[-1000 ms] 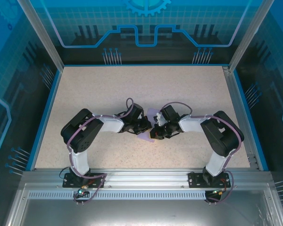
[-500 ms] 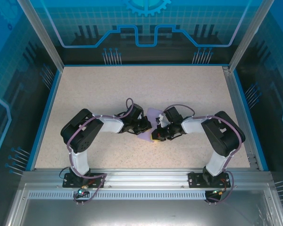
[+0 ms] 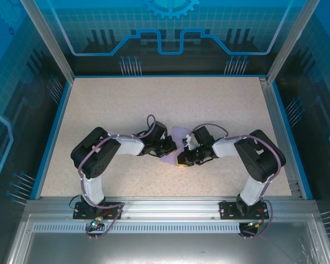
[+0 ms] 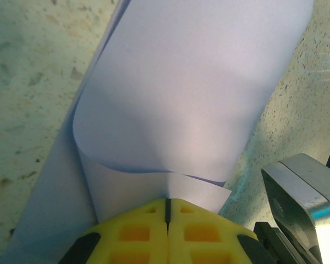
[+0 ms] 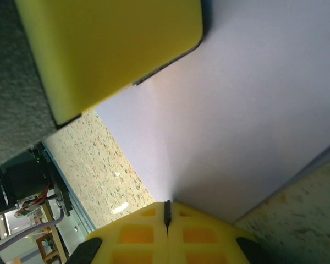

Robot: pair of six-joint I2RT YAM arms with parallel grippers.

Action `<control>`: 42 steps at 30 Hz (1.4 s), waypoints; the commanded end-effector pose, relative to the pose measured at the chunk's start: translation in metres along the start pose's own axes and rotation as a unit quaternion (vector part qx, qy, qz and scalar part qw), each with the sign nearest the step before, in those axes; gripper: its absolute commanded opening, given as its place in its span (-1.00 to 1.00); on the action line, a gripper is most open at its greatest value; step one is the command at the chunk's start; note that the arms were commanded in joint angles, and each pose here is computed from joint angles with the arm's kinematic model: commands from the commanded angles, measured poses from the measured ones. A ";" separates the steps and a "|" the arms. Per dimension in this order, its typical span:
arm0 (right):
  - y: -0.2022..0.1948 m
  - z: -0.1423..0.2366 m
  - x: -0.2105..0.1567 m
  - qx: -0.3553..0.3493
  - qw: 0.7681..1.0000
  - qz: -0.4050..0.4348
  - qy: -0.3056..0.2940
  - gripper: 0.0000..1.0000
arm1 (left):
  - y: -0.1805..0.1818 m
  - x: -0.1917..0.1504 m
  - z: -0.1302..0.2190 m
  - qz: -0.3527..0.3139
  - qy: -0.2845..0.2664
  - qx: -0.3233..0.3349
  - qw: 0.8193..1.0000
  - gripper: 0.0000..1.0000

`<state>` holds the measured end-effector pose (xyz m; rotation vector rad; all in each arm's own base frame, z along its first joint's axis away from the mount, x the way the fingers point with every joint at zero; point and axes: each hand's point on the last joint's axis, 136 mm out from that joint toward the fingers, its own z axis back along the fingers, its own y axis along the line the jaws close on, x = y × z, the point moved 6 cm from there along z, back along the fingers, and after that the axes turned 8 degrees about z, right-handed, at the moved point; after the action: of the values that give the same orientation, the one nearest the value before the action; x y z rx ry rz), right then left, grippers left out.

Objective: Fold a paper plane with a square sheet of paper (pick it up from the middle)
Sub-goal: Fold the triangle a second time at the center of the table.

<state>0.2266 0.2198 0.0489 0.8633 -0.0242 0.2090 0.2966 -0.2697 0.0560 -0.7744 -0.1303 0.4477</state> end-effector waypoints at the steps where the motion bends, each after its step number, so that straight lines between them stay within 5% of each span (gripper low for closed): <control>1: -0.018 0.001 -0.035 -0.028 0.997 -0.050 0.049 -0.93 | 0.045 -0.013 -0.008 0.023 0.016 0.086 0.996 -0.90; 17: 0.026 0.027 0.005 0.003 1.000 -0.006 -0.010 -0.90 | 0.041 -0.016 -0.008 0.018 0.020 0.078 0.997 -0.89; 42: 0.012 0.010 0.025 -0.023 0.999 -0.034 -0.031 -0.86 | 0.032 -0.018 -0.005 0.005 0.020 0.070 0.997 -0.88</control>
<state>0.2391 0.2210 0.0659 0.8236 -0.0393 0.1379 0.2954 -0.2717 0.0565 -0.7748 -0.1344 0.4412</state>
